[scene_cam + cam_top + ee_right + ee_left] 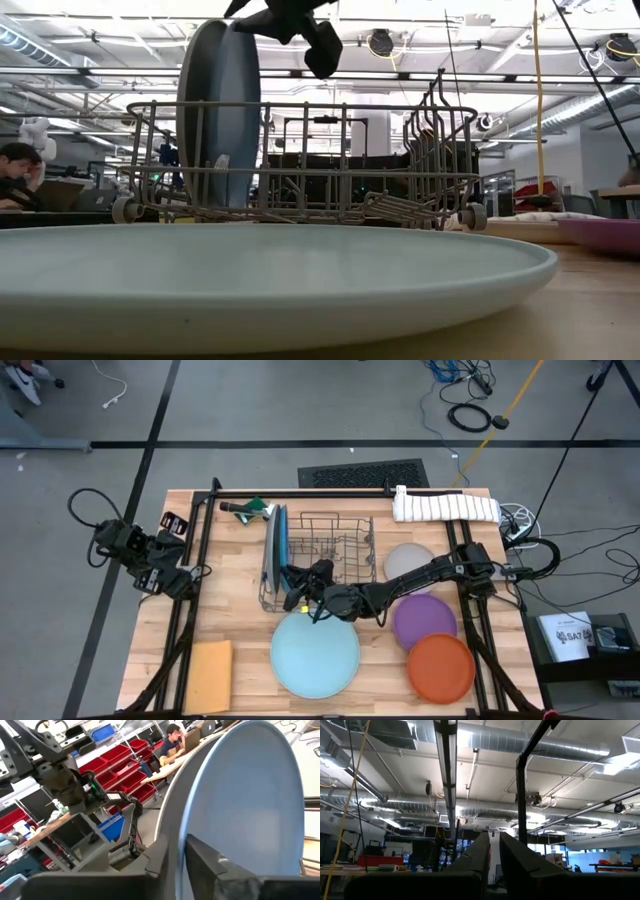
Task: Sort dishes
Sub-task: Put the blue plate into the green dish rack, then put the light blue plate into the green dish rack
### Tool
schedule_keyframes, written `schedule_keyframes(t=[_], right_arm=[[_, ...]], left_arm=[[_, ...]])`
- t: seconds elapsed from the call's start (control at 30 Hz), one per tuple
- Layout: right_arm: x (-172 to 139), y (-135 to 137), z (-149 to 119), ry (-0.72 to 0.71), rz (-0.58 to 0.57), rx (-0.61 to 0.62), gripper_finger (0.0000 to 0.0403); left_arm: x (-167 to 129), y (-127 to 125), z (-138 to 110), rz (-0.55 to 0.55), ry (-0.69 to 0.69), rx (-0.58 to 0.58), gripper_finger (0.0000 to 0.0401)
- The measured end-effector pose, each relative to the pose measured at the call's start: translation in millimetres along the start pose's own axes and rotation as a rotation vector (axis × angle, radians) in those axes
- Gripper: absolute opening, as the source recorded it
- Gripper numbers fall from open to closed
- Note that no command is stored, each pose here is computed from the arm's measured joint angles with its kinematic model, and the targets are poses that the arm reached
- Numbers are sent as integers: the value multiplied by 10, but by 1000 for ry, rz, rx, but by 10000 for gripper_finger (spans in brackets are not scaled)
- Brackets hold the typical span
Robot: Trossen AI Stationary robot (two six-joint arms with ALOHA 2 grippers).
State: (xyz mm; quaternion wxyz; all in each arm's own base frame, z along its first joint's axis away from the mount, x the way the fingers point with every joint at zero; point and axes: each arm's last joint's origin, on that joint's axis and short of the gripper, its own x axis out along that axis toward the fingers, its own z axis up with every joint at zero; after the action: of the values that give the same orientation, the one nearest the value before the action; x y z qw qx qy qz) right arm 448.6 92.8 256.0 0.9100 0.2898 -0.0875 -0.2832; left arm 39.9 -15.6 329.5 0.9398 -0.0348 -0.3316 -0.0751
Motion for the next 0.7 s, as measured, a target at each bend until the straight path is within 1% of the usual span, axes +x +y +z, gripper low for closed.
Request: schedule_keyframes(t=[0.27, 0.4, 0.53, 0.7], right_arm=[[11, -3, 2, 13, 18, 7, 144], [11, -2, 3, 12, 19, -9, 173], [4, 15, 7, 15, 43, -54, 186], [-91, 118, 25, -6, 89, -154, 187]], left_arm=[[0, 0, 0, 0, 0, -1, 45], [0, 0, 0, 0, 0, 0, 45], [0, 0, 0, 0, 0, 0, 45], [0, 0, 0, 0, 0, -1, 45]])
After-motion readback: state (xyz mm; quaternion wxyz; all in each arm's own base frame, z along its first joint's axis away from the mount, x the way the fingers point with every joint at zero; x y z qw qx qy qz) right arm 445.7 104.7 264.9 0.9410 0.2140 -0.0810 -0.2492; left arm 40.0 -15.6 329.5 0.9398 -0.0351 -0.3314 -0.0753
